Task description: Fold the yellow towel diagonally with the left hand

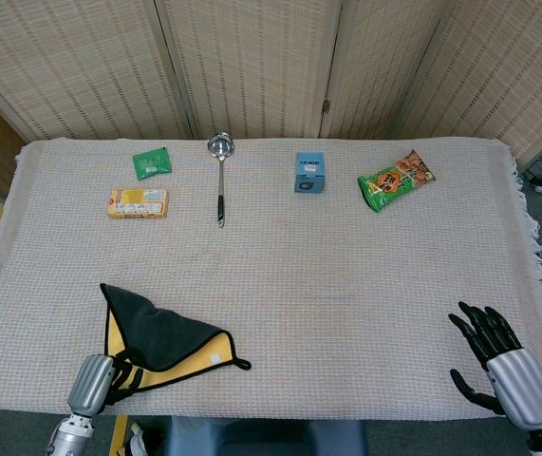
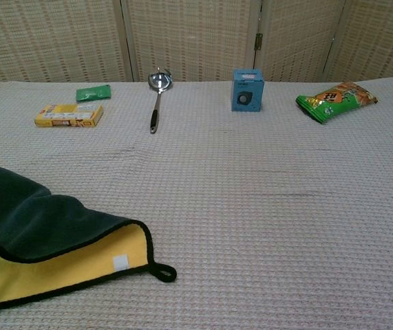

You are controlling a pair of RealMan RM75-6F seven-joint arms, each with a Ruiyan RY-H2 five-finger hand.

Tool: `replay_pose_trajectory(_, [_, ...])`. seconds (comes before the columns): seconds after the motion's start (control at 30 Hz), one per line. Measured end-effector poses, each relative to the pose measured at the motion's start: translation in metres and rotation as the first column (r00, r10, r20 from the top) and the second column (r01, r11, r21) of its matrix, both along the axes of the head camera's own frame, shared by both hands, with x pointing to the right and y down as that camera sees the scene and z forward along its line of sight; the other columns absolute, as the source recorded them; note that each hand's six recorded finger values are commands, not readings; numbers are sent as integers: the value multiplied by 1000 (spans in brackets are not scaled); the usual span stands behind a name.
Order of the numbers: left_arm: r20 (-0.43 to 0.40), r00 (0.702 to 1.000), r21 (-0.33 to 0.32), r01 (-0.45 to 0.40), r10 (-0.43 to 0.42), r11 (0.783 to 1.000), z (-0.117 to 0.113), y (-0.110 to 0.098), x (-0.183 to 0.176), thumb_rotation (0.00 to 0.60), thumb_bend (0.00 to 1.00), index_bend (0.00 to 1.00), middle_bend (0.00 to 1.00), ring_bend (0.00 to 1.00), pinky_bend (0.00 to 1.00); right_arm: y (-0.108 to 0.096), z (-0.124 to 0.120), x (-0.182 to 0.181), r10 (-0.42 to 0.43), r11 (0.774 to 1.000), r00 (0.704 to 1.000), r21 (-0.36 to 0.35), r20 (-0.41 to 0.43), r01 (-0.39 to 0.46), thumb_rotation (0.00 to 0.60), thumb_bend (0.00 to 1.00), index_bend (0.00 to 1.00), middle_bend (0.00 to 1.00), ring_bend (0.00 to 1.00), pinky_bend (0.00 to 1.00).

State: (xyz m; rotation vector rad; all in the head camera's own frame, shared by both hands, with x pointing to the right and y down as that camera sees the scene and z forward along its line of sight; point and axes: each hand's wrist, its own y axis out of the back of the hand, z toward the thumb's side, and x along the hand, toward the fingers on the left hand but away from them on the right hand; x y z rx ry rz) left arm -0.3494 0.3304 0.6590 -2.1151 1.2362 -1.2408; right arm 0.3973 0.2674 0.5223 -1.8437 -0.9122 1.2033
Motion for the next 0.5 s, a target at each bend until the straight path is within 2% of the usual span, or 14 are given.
replay_pose_trajectory(0.23, [44, 999, -52, 27, -25, 998, 1, 20, -32, 600, 542, 679, 1000, 1000, 1000, 0, 3, -1, 0, 1000, 1000, -8, -6, 0, 527, 456, 0, 0, 0, 0])
replay_pose_trajectory(0.37, [35, 999, -73, 38, -36, 997, -3, 33, -37, 600, 542, 679, 1000, 1000, 1000, 0, 5, -3, -1, 1000, 1000, -11, -10, 1, 527, 456, 0, 0, 0, 0])
replay_pose_trajectory(0.5, [39, 999, -86, 28, -25, 996, 0, 39, -38, 600, 542, 601, 1000, 1000, 1000, 1, 6, -4, -6, 1000, 1000, -14, -9, 6, 529, 457, 0, 0, 0, 0])
